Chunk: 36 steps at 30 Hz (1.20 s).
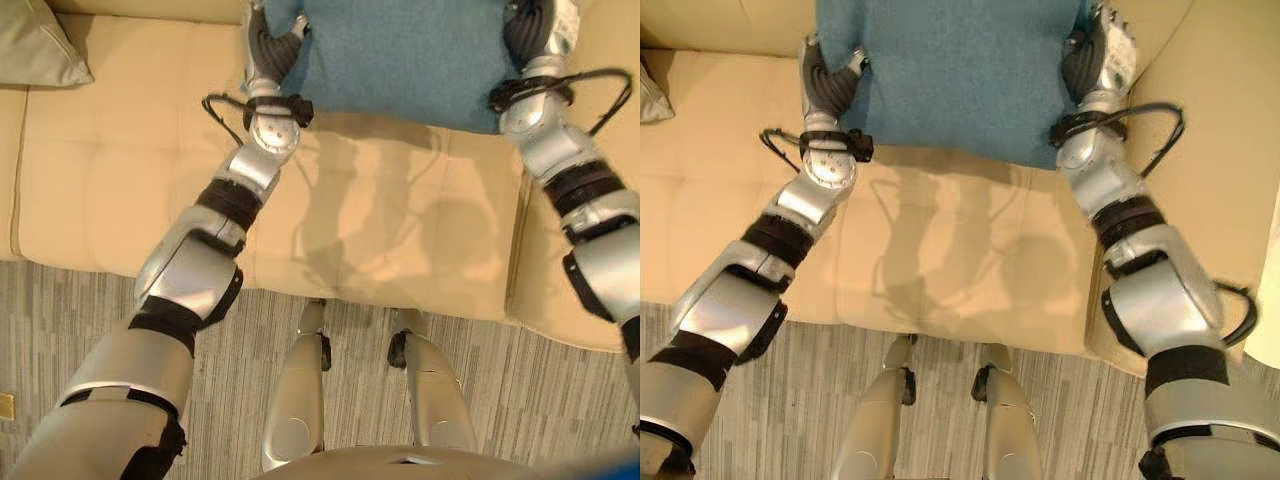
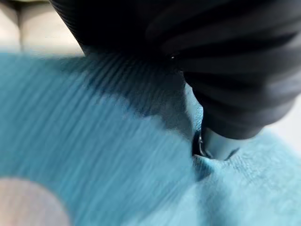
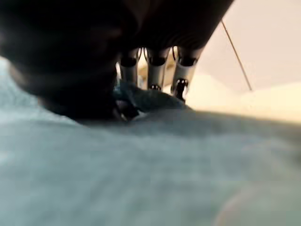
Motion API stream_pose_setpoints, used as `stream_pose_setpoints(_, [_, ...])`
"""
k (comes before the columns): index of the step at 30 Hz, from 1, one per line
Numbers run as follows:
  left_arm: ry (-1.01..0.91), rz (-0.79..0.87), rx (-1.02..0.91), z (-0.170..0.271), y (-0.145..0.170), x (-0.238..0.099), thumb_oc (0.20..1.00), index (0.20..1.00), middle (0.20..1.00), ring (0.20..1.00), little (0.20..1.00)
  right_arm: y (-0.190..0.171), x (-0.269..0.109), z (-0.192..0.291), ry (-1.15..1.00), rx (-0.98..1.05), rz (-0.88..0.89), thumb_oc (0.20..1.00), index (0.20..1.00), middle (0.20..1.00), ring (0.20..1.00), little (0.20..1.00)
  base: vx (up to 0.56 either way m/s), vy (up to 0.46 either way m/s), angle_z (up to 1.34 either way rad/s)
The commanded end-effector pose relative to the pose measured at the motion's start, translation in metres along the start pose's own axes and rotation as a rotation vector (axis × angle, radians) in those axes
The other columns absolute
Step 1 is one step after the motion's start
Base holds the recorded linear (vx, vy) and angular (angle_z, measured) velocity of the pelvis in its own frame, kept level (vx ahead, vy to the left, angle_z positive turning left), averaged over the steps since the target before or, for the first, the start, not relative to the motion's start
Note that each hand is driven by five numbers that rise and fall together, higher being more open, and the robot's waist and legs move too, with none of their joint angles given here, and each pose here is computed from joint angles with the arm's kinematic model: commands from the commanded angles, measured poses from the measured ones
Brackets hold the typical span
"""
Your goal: Pick up all the scattered cushions and arrange them neatly on the sofa.
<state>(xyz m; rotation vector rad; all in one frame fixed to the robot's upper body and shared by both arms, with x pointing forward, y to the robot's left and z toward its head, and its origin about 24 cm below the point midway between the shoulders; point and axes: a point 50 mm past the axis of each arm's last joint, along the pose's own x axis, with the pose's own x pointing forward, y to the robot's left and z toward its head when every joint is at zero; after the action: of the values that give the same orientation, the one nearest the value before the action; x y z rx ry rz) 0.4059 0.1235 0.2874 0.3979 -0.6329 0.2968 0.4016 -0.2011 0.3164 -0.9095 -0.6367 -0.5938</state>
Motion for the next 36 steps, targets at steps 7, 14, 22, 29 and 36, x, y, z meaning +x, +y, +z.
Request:
stream_pose_setpoints(7, [-0.204, -0.084, -0.197, 0.084, -0.005, 0.03, 1.0, 1.0, 1.0, 1.0, 1.0, -0.032, 0.039, 0.044, -0.064, 0.067, 0.007, 1.0, 1.0, 1.0, 1.0, 1.0, 0.02, -0.05, 0.02])
stream_pose_setpoints(14, [-0.152, -0.118, -0.216, 0.072, -0.01, 0.026, 1.0, 1.0, 1.0, 1.0, 1.0, -0.022, 0.034, 0.029, -0.008, 0.024, 0.076, 1.0, 1.0, 1.0, 1.0, 1.0, -0.01, -0.009, 0.01])
stream_pose_setpoints(22, [0.001, -0.086, -0.286, 0.029, -0.004, 0.016, 1.0, 1.0, 1.0, 1.0, 1.0, -0.018, 0.027, 0.005, 0.071, -0.006, 0.105, 1.0, 1.0, 1.0, 1.0, 1.0, -0.01, -0.008, 0.01])
stream_pose_setpoints(29, [0.196, 0.003, -0.175, -0.036, 0.034, 0.006, 1.0, 1.0, 1.0, 1.0, 1.0, -0.031, 0.027, -0.008, 0.091, 0.019, 0.067, 1.0, 1.0, 1.0, 1.0, 1.0, -0.06, -0.005, -0.01])
stream_pose_setpoints(36, [0.298, 0.202, 0.024, -0.073, 0.127, 0.009, 1.0, 1.0, 1.0, 1.0, 1.0, -0.041, 0.022, -0.024, 0.074, -0.021, 0.067, 1.0, 1.0, 1.0, 1.0, 1.0, -0.01, 0.0, -0.01])
